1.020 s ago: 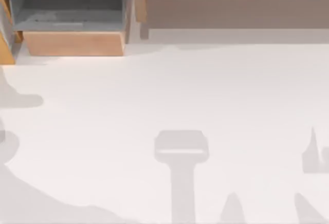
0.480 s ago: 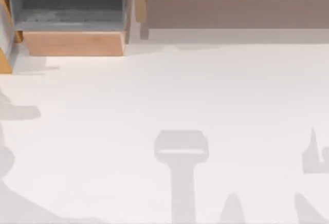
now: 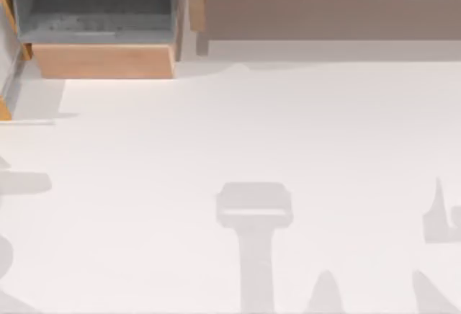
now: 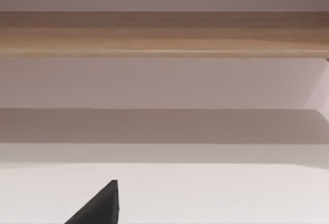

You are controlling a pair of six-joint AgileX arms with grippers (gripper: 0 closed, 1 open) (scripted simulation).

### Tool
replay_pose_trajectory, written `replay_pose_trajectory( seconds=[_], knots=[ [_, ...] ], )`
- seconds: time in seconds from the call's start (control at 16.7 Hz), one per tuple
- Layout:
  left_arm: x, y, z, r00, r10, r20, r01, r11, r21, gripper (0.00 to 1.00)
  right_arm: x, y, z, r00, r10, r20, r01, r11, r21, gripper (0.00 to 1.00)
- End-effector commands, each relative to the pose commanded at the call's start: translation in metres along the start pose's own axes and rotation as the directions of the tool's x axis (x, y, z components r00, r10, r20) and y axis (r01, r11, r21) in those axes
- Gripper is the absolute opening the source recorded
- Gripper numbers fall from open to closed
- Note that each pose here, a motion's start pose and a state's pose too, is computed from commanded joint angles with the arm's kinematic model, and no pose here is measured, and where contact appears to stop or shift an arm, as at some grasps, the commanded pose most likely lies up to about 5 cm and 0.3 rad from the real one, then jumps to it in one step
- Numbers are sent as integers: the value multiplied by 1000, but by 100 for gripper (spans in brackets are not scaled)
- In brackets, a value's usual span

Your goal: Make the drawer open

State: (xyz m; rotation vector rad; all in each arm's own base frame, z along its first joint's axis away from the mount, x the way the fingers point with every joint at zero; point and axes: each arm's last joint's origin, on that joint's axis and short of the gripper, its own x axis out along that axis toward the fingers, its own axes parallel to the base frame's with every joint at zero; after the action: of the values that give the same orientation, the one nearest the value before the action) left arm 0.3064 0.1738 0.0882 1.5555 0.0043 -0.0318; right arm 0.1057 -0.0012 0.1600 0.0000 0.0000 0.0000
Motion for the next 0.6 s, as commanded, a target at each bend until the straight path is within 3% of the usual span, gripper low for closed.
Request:
replay_pose_trajectory(
  seconds=[0.18, 0.6],
  knots=[
    [-3, 2, -1, 1000, 12, 4, -12, 1000, 12, 0, 0, 0, 0, 1000, 0, 0, 0, 1000, 0, 100],
    [-59, -4, 2, 1000, -10, 5, 10, 1000, -7, 0, 0, 0, 0, 1000, 0, 0, 0, 1000, 0, 100]
  ],
)
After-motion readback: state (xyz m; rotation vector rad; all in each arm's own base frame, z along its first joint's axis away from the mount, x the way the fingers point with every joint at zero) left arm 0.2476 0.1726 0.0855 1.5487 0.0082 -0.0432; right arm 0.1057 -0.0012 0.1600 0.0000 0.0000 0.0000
